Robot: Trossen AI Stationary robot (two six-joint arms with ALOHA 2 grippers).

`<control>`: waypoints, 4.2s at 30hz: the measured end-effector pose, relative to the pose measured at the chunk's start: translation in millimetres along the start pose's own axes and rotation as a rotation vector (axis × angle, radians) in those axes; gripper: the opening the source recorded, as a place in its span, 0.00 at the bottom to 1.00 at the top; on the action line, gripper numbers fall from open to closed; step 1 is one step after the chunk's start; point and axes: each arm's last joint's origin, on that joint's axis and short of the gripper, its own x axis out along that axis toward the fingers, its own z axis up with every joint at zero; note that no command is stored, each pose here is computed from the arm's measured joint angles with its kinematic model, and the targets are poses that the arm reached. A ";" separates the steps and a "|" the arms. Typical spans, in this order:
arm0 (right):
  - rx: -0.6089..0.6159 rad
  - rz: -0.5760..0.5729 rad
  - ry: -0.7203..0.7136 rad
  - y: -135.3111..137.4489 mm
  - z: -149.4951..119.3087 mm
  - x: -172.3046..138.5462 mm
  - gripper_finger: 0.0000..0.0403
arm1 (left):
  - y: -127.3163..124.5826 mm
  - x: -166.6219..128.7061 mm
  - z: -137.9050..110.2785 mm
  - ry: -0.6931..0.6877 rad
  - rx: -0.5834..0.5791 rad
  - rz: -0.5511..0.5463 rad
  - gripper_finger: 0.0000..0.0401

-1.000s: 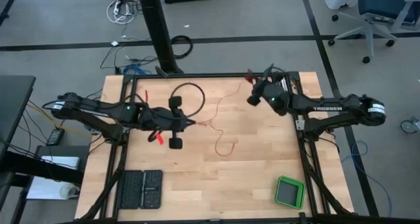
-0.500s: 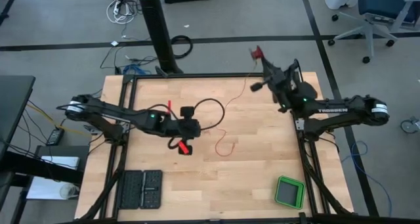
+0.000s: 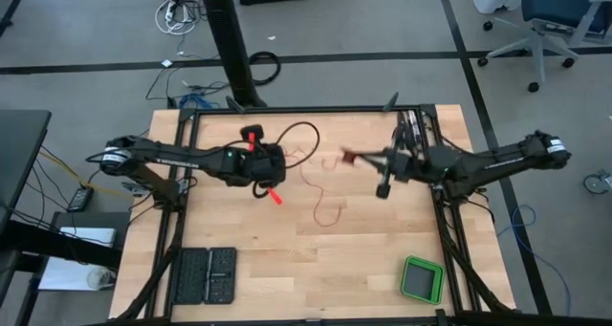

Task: Coil cords
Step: Uncoil the red wire cable from the black spool

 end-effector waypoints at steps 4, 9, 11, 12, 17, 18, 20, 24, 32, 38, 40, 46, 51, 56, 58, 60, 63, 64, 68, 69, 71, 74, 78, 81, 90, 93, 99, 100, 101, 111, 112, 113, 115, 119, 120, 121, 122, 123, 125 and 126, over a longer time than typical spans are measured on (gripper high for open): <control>-0.024 0.128 0.228 14.2 -22.5 -8.5 0.00 | 17.4 -7.3 -5.8 0.000 -0.027 0.058 0.00; -0.021 0.177 0.511 19.1 -50.4 -17.5 0.00 | 38.7 -26.5 -13.2 -0.051 -0.069 0.079 0.00; -0.001 0.174 0.592 18.9 -58.2 -18.5 0.00 | 47.3 -35.7 -16.0 -0.086 -0.106 0.082 0.00; 0.004 0.177 0.634 18.6 -62.2 -19.5 0.00 | 51.6 -40.5 -18.3 -0.101 -0.120 0.080 0.00; 0.014 0.064 0.817 12.3 -82.0 -13.7 0.00 | 68.1 -62.4 -23.4 -0.215 -0.218 0.024 0.00; 0.013 0.025 0.853 10.1 -86.6 -11.2 0.00 | 70.7 -66.4 -23.7 -0.243 -0.238 0.004 0.00; 0.006 -0.051 0.930 3.8 -96.8 -6.0 0.00 | 74.0 -73.1 -23.7 -0.291 -0.263 -0.030 0.00; -0.012 -0.208 1.048 -10.9 -116.6 6.5 0.00 | 77.1 -84.3 -20.2 -0.392 -0.294 -0.101 0.00; -0.181 -0.548 1.215 -46.9 -147.5 20.3 0.00 | 73.6 -96.5 -10.4 -0.542 -0.307 -0.263 0.00; -0.288 -0.807 1.131 -77.3 -144.1 34.8 0.00 | 65.4 -103.4 -6.2 -0.624 -0.263 -0.454 0.00; -0.293 -0.868 1.047 -87.9 -135.0 41.4 0.00 | 60.4 -102.4 -5.2 -0.619 -0.236 -0.495 0.00; -0.192 -1.025 0.572 -115.1 -83.9 53.1 0.00 | 41.9 -89.7 -5.0 -0.506 -0.169 -0.523 0.00; -0.178 -1.015 0.150 -119.5 -38.8 44.5 0.00 | 14.8 -69.9 -6.2 -0.433 -0.107 -0.557 0.00; -0.157 -0.814 -0.212 -107.8 -6.7 32.2 0.00 | -9.6 -43.6 -12.3 -0.395 -0.104 -0.533 0.00; -0.124 -0.685 -0.322 -99.5 2.4 28.3 0.00 | -14.5 -34.2 -16.1 -0.382 -0.126 -0.483 0.00; -0.086 -0.541 -0.395 -90.5 9.2 24.2 0.00 | -16.5 -24.6 -22.7 -0.342 -0.147 -0.403 0.00; -0.017 -0.291 -0.454 -75.3 14.1 21.1 0.00 | -12.2 -13.5 -29.9 -0.281 -0.184 -0.240 0.00; 0.006 -0.211 -0.454 -70.4 14.3 20.4 0.00 | -9.8 -10.5 -32.2 -0.258 -0.188 -0.183 0.00; 0.097 0.099 -0.375 -49.7 7.7 20.6 0.00 | 2.0 -2.8 -34.2 -0.203 -0.199 0.039 0.00; 0.112 0.168 -0.339 -44.4 4.6 21.1 0.00 | 5.3 -1.2 -34.4 -0.189 -0.199 0.102 0.00; 0.137 0.305 -0.252 -33.9 -3.5 21.9 0.00 | 11.7 0.2 -34.5 -0.158 -0.186 0.212 0.00; 0.162 0.507 -0.086 -18.5 -19.5 20.5 0.00 | 22.1 -3.2 -29.7 -0.133 -0.172 0.326 0.00; 0.230 0.649 0.204 -4.7 -44.2 13.6 0.00 | 34.8 -12.5 -18.8 -0.136 -0.145 0.372 0.00; 0.281 0.625 0.430 -1.5 -61.0 6.6 0.00 | 45.0 -22.4 -8.9 -0.160 -0.150 0.374 0.00; 0.331 0.362 0.891 -9.5 -96.2 -8.2 0.00 | 75.3 -59.7 20.7 -0.333 -0.220 0.234 0.00; 0.350 0.240 0.949 -13.8 -103.3 -1.9 0.00 | 82.8 -72.1 27.7 -0.396 -0.237 0.176 0.00; 0.435 0.052 1.143 -21.2 -130.2 8.8 0.00 | 94.7 -95.1 37.5 -0.494 -0.257 0.114 0.00; 0.443 0.032 1.174 -22.3 -135.0 10.4 0.00 | 97.0 -99.0 38.8 -0.508 -0.261 0.109 0.00; 0.453 0.008 1.191 -23.7 -138.7 12.6 0.00 | 99.2 -103.1 40.1 -0.522 -0.267 0.103 0.00; 0.371 -0.290 1.280 -45.0 -158.8 23.5 0.00 | 105.9 -127.9 47.8 -0.670 -0.272 -0.042 0.00; 0.358 -0.307 1.265 -47.2 -157.8 25.3 0.00 | 104.8 -129.1 48.0 -0.681 -0.266 -0.058 0.00; 0.354 -0.316 1.241 -49.4 -156.4 27.4 0.00 | 104.0 -130.1 48.2 -0.691 -0.261 -0.072 0.00; 0.351 -0.336 1.175 -53.9 -151.9 32.3 0.00 | 101.9 -132.6 48.5 -0.708 -0.252 -0.095 0.00; 0.324 -0.373 1.100 -58.9 -145.3 39.5 0.00 | 97.3 -138.4 49.7 -0.763 -0.227 -0.172 0.00; 0.320 -0.383 1.078 -60.6 -142.7 42.0 0.00 | 96.2 -139.9 50.0 -0.778 -0.220 -0.193 0.00; 0.312 -0.400 1.056 -62.2 -140.7 44.6 0.00 | 95.3 -141.6 50.5 -0.795 -0.219 -0.212 0.00; 0.294 -0.422 1.036 -63.7 -139.4 46.7 0.00 | 94.7 -143.1 51.0 -0.809 -0.223 -0.227 0.00; 0.273 -0.448 1.020 -65.0 -138.6 48.0 0.00 | 94.4 -144.8 51.8 -0.828 -0.229 -0.246 0.00; 0.223 -0.511 0.984 -68.3 -136.3 50.7 0.00 | 93.3 -148.7 53.1 -0.868 -0.235 -0.286 0.00; 0.201 -0.550 0.960 -70.3 -134.6 52.4 0.00 | 92.7 -150.7 53.8 -0.888 -0.237 -0.306 0.00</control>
